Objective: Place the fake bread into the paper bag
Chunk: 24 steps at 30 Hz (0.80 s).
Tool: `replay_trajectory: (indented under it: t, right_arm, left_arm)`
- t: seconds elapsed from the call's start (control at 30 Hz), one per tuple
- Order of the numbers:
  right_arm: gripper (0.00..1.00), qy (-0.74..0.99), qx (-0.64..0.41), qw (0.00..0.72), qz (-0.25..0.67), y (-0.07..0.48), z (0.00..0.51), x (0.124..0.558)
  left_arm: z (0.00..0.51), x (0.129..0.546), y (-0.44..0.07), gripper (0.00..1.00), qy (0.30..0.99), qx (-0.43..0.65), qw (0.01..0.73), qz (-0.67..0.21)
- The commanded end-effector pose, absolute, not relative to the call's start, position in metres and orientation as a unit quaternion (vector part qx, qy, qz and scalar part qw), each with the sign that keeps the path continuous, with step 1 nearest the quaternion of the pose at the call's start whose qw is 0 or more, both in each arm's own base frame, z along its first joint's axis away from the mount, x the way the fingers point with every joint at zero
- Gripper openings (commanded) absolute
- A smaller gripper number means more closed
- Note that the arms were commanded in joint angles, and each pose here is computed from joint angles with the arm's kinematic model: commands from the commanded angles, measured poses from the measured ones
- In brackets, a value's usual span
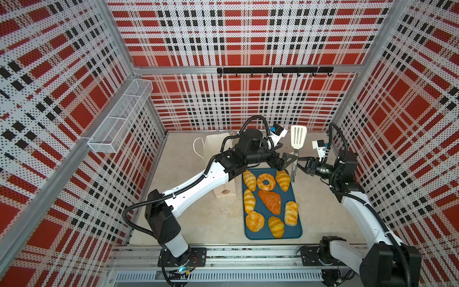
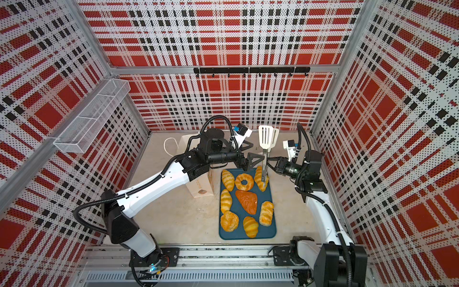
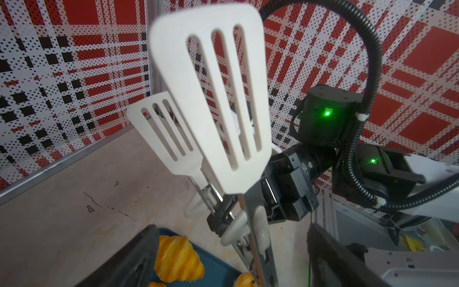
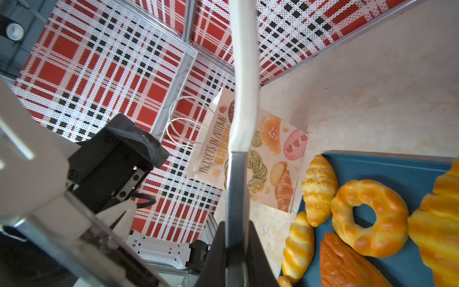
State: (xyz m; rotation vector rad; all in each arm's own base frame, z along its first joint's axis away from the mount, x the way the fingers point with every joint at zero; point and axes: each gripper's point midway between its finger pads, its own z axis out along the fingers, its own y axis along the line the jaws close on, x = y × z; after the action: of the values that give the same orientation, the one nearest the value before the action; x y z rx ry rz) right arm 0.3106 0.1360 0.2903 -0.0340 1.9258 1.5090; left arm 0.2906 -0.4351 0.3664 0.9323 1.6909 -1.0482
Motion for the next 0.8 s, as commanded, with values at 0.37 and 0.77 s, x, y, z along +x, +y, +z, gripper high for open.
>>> replay_trajectory:
  t: [0.37,0.77]
  right_arm:
    - [0.10,0.707,-0.114,0.343,0.608,0.164,0.330,0.309]
    - [0.11,0.708,-0.136,0.324,0.613,0.178,0.331,0.303]
  left_arm:
    - [0.386,0.292,-0.434,0.91,0.665,0.402,0.457,-0.434]
    - [0.389,0.284,-0.433,0.84,0.655,0.429,0.440,-0.441]
